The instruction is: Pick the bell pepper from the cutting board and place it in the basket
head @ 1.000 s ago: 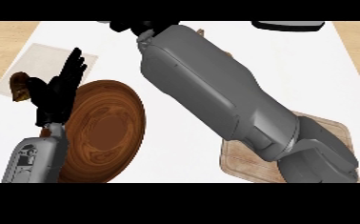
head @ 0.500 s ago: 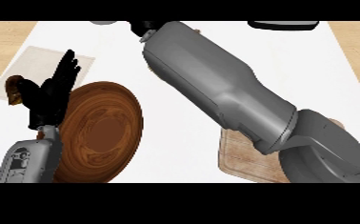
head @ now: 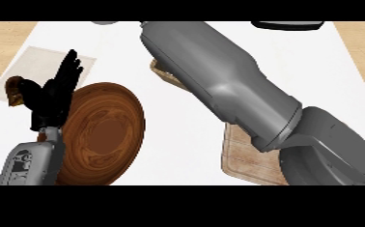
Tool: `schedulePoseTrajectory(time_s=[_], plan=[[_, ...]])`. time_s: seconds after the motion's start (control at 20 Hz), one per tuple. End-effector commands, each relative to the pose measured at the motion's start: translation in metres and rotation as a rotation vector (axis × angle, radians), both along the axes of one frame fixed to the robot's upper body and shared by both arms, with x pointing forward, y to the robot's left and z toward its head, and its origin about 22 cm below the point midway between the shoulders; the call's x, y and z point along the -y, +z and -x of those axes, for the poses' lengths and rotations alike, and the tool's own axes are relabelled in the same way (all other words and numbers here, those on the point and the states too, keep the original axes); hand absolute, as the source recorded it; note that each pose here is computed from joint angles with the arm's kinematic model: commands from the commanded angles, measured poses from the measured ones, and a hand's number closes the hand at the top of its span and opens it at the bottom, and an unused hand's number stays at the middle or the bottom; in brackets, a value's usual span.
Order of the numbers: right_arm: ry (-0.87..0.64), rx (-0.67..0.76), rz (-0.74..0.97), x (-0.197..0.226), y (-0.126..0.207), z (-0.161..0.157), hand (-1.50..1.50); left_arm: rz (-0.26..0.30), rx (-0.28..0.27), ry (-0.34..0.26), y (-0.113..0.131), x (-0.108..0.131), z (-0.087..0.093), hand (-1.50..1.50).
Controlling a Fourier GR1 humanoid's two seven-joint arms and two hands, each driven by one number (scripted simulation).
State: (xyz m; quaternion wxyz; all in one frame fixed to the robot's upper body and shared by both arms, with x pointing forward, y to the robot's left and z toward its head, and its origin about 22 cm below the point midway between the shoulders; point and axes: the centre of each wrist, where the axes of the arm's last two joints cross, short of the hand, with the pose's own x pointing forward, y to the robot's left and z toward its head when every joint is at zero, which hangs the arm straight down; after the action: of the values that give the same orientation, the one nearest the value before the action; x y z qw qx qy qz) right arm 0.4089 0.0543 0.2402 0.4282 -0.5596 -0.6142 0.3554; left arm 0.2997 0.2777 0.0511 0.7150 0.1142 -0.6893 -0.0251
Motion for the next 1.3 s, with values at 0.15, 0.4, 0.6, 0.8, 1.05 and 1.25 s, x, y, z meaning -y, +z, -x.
schedulePoseTrajectory(time_s=[0.15,0.4,0.6,0.8,1.05,1.25], plan=[[-0.064,-0.214,0.072,0.015,-0.005,-0.014,1.50,-0.004,0.001,0.002,-0.007,-0.007,0.001,0.00],[-0.078,-0.274,0.066,0.021,-0.019,-0.016,1.50,0.002,-0.001,-0.020,0.005,0.008,-0.005,0.00],[-0.058,-0.271,0.067,0.030,-0.028,-0.022,1.50,-0.009,0.000,-0.007,-0.001,0.014,0.002,0.00],[-0.076,-0.242,0.061,0.032,-0.041,-0.020,1.50,-0.005,-0.009,-0.010,0.002,0.001,0.007,0.00],[-0.092,-0.293,0.122,0.039,-0.036,-0.028,1.50,0.010,0.016,0.006,0.001,-0.017,0.001,0.00],[-0.103,-0.301,0.145,0.044,-0.046,-0.029,1.50,-0.009,0.011,0.001,0.001,-0.011,0.010,0.00]])
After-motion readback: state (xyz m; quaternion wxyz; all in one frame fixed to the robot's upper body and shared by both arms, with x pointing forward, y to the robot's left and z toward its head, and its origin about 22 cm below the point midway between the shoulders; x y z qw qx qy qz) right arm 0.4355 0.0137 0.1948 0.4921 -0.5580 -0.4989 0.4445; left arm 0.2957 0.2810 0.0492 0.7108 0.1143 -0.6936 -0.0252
